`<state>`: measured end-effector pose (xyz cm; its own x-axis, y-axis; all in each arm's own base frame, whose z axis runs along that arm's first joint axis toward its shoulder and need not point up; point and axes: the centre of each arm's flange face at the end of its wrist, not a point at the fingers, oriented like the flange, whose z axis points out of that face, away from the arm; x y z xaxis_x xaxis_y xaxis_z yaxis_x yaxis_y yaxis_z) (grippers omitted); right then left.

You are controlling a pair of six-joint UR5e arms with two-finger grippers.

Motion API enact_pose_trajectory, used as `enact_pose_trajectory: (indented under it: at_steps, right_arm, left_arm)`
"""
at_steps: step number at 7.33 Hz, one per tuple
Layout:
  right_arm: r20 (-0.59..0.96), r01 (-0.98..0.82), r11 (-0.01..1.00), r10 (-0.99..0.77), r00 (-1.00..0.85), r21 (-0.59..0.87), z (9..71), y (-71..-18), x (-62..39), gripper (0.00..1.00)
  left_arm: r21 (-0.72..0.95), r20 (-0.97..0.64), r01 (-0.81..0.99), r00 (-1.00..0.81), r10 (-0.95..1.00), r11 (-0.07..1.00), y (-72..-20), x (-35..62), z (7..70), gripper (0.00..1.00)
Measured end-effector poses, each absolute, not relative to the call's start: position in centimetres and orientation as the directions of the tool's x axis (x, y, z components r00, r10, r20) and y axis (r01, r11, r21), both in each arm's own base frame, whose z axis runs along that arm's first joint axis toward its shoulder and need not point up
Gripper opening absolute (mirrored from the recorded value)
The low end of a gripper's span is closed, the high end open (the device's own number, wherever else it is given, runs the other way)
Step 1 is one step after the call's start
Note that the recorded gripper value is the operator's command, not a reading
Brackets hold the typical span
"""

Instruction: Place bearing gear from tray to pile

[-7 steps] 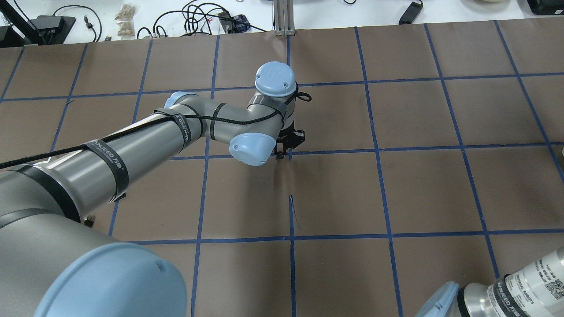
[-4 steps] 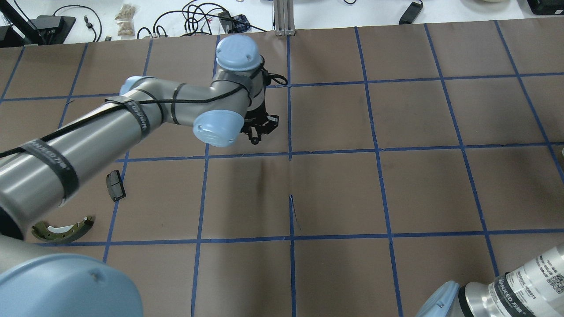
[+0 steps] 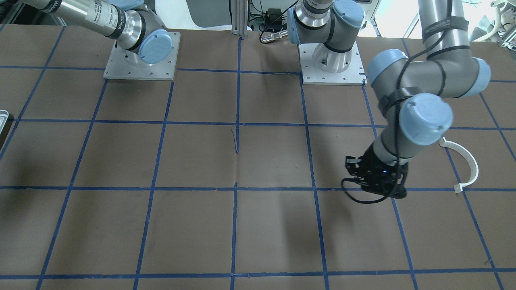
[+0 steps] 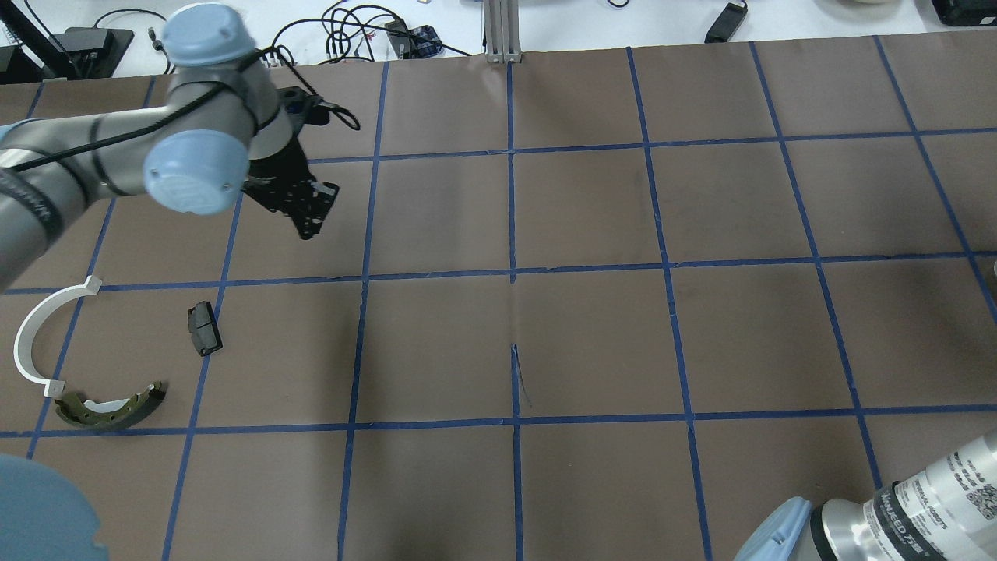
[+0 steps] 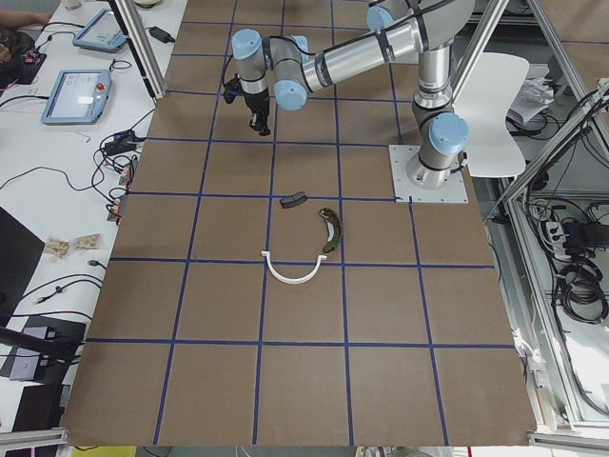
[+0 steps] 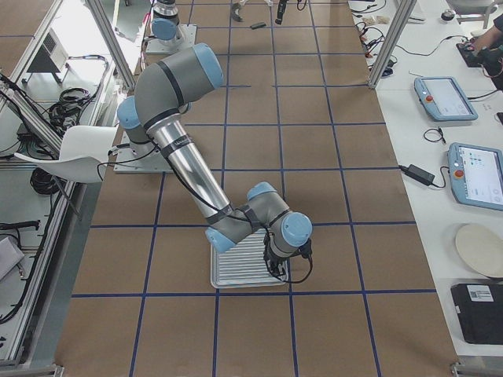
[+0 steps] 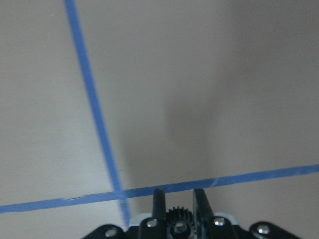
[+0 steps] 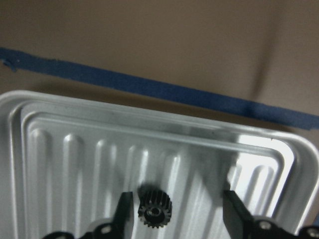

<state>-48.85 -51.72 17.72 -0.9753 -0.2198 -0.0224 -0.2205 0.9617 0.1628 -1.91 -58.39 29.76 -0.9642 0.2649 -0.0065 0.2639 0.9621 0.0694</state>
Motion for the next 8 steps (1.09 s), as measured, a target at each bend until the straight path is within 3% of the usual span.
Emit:
enact_pose_trajectory:
  at_steps: [2, 4, 5, 6, 7, 8]
  right_arm:
    - [-0.018, -0.217, 0.96, -0.217, -0.976, 0.176, 17.8, -51.6, -48.9, 0.17]
    - [-0.012, -0.22, 0.953, -0.223, -0.975, 0.209, 18.3, -51.5, -48.8, 0.14]
    - [-0.009, -0.215, 0.948, -0.219, -0.976, 0.233, 19.9, -51.4, -48.4, 0.14]
    - [-0.002, -0.199, 0.948, -0.205, -0.979, 0.247, 22.7, -51.5, -47.0, 0.14]
    - [-0.003, -0.171, 0.949, -0.176, -0.984, 0.265, 26.4, -52.0, -44.3, 0.14]
    - [-0.005, -0.116, 0.949, -0.12, -0.993, 0.292, 30.1, -52.5, -40.3, 0.14]
  left_arm:
    - [0.077, 0.043, 0.316, -0.949, 0.313, 0.946, -56.0, 9.6, 27.8, 0.0]
    - [0.054, 0.071, 0.295, -0.954, 0.291, 0.954, -53.4, 16.2, 24.5, 0.01]
    - [0.036, 0.058, 0.293, -0.955, 0.29, 0.956, -52.1, 17.5, 22.9, 0.08]
    - [0.012, 0.028, 0.292, -0.956, 0.292, 0.956, -51.2, 17.9, 21.5, 0.5]
    - [-0.006, 0.004, 0.296, -0.955, 0.296, 0.955, -50.7, 18.0, 20.9, 0.54]
    - [-0.017, -0.011, 0.299, -0.954, 0.299, 0.954, -50.6, 18.1, 20.8, 0.73]
